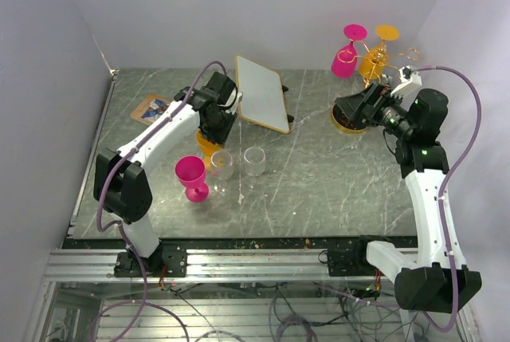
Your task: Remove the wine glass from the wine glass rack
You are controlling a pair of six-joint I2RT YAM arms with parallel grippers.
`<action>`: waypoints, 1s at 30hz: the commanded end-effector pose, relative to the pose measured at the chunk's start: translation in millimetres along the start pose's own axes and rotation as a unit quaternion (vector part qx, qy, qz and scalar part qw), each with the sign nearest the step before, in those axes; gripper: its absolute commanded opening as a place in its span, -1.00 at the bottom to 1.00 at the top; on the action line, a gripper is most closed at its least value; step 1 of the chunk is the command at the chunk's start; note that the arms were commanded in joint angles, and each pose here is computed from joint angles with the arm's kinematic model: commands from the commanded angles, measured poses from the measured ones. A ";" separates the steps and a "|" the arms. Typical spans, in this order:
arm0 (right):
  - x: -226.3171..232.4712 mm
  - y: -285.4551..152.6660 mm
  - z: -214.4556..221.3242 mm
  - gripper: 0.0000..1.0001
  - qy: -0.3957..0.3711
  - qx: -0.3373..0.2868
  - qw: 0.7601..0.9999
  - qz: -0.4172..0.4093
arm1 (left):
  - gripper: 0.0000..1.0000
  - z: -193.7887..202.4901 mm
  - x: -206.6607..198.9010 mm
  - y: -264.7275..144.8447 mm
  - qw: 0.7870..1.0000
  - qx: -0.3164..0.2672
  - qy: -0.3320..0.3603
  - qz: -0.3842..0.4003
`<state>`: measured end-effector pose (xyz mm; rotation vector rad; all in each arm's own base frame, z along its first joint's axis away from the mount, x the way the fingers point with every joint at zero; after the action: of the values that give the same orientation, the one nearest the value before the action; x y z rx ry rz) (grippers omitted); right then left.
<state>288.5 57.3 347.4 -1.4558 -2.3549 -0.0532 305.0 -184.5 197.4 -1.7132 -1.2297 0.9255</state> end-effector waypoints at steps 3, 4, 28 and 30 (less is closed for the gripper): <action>2.9 -3.9 -15.3 0.99 -0.018 -0.011 1.000 0.005 | 0.01 -51.8 -2.2 -68.3 0.991 -0.130 -0.007 0.007; 2.2 -3.5 -15.3 0.99 -0.018 -0.009 1.000 0.006 | 0.09 -62.6 -3.1 -83.7 0.987 -0.160 -0.010 0.010; -77.0 26.5 -90.5 0.97 0.010 -0.017 0.958 0.286 | 0.57 -77.7 -19.6 -226.8 0.783 -0.591 0.005 0.192; -85.6 36.2 -102.6 0.97 0.002 -0.024 0.954 0.299 | 0.58 -76.1 -16.6 -221.1 0.781 -0.596 0.005 0.184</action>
<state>361.4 0.9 401.0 -1.9483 -1.9681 0.0328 286.8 -180.4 421.9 -2.9593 -1.5859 0.4018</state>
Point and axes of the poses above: each gripper's point midway between its finger pads, its own y axis out along the fingers, its own x axis along the line the jaws close on, z = x × y, the point moved 5 cm from there along -y, back along the fingers, and after that the axes turned 12 degrees about -y, right-handed, at the moved point
